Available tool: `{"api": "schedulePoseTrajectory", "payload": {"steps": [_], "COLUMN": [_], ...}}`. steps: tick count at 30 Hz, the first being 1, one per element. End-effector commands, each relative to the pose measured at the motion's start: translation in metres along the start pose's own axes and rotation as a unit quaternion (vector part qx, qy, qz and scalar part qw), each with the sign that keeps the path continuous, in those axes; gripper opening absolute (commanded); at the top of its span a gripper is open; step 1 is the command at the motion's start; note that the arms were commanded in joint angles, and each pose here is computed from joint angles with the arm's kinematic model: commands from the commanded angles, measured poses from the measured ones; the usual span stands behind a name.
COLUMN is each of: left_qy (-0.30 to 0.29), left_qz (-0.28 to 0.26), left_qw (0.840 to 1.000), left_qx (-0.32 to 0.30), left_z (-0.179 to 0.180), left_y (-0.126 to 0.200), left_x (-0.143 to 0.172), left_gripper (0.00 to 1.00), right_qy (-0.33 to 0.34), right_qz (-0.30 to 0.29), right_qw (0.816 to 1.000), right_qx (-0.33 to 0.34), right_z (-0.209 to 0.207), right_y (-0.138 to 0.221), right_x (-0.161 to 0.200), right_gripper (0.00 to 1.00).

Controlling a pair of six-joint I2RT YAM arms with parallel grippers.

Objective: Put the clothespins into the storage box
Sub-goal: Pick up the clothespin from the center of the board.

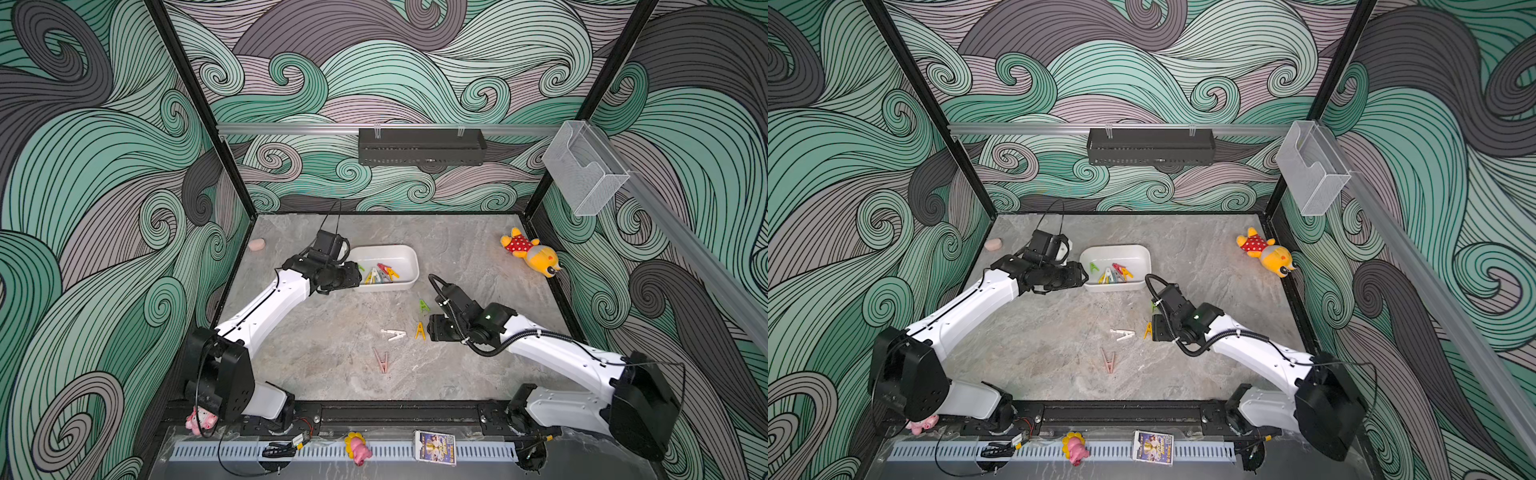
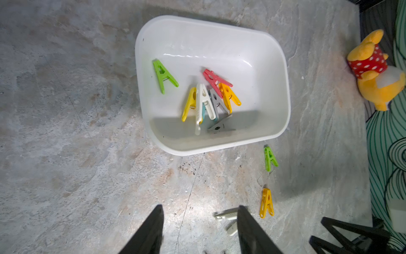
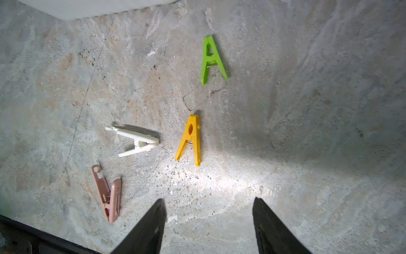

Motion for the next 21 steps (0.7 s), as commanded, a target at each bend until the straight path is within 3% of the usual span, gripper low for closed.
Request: {"api": "schedulePoseTrajectory", "payload": {"steps": [1,21], "left_qy": [0.003,0.017], "left_qz": [-0.024,-0.043], "left_qw": [1.0,0.999], "left_qx": [0.019,0.012], "left_z": [-0.007,0.002], "left_y": [0.01,0.02], "left_x": [-0.008,-0.003], "left_gripper": [0.56,0.57], "right_qy": [-0.004,0.032], "right_qz": [-0.007,0.087], "right_qw": [1.0,0.994], "right_qx": [-0.016,0.066], "right_z": [0.015,0.034], "right_y": [-0.005,-0.053], "right_x": [-0.012,-0.015], "right_gripper": [0.63,0.54]}}
Point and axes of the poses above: each gripper's point midway between its finger pads, its own y axis back along the fingers, its own z axis along the line the jaws close on, x = y × z, the point moved 9 cm from there along y, back along the fingers, and after that the axes turned 2 degrees about y, right-handed, at the moved point
